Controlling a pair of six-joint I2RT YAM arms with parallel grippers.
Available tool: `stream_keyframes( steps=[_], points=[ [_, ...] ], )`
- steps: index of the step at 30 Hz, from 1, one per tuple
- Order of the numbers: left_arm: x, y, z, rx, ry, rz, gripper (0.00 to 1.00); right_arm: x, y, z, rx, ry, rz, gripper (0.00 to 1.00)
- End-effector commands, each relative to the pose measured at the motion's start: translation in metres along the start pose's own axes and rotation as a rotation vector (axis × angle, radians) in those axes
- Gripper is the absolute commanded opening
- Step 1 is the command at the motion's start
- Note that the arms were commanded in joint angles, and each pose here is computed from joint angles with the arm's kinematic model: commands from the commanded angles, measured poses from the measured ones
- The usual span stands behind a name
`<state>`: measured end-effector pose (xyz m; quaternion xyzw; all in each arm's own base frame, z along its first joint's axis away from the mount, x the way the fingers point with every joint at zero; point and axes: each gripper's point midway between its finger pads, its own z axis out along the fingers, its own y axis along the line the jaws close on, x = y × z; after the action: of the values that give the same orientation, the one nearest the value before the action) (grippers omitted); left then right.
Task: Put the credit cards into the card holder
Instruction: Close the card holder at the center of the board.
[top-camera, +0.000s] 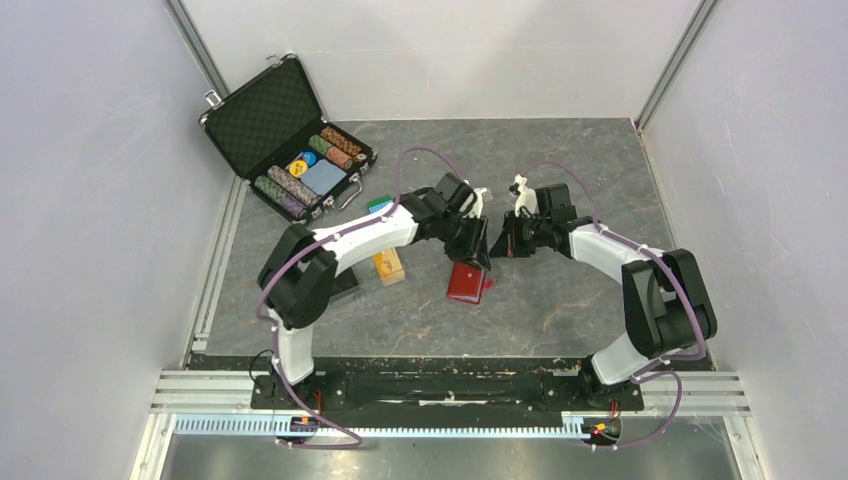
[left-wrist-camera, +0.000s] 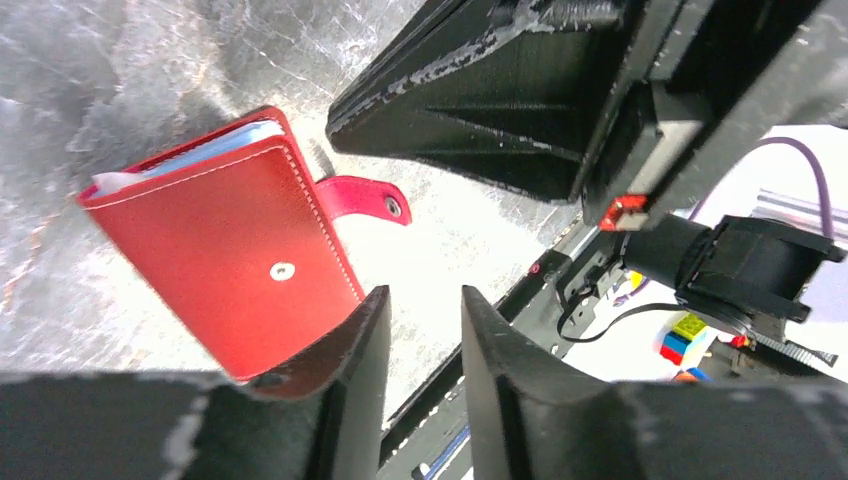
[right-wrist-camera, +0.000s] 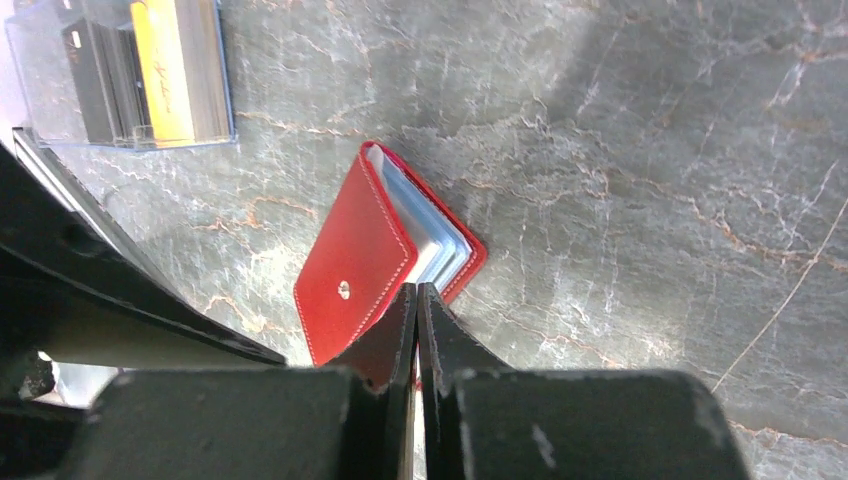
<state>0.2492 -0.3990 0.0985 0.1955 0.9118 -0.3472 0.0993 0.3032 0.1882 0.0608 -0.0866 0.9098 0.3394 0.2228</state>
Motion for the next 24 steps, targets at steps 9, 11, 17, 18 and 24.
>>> stream_keyframes(
  steps=[9,11,17,18,24],
  points=[
    [0.002,0.044,-0.008,-0.122,-0.013,-0.017,0.12,-0.028,0.028,-0.001,-0.097,-0.074,-0.094,0.00],
    [0.007,0.046,0.001,-0.111,0.028,-0.007,0.11,-0.026,0.031,0.005,-0.106,-0.057,-0.096,0.00],
    [0.016,0.052,0.020,-0.138,0.093,0.006,0.05,-0.019,0.027,0.021,-0.092,-0.012,-0.086,0.00],
    [0.019,0.054,0.024,-0.142,0.109,0.006,0.04,-0.015,0.022,0.024,-0.080,0.001,-0.079,0.00],
    [0.006,0.024,0.021,-0.049,0.084,0.040,0.09,0.009,-0.014,0.034,0.060,0.089,-0.059,0.00]
  ],
)
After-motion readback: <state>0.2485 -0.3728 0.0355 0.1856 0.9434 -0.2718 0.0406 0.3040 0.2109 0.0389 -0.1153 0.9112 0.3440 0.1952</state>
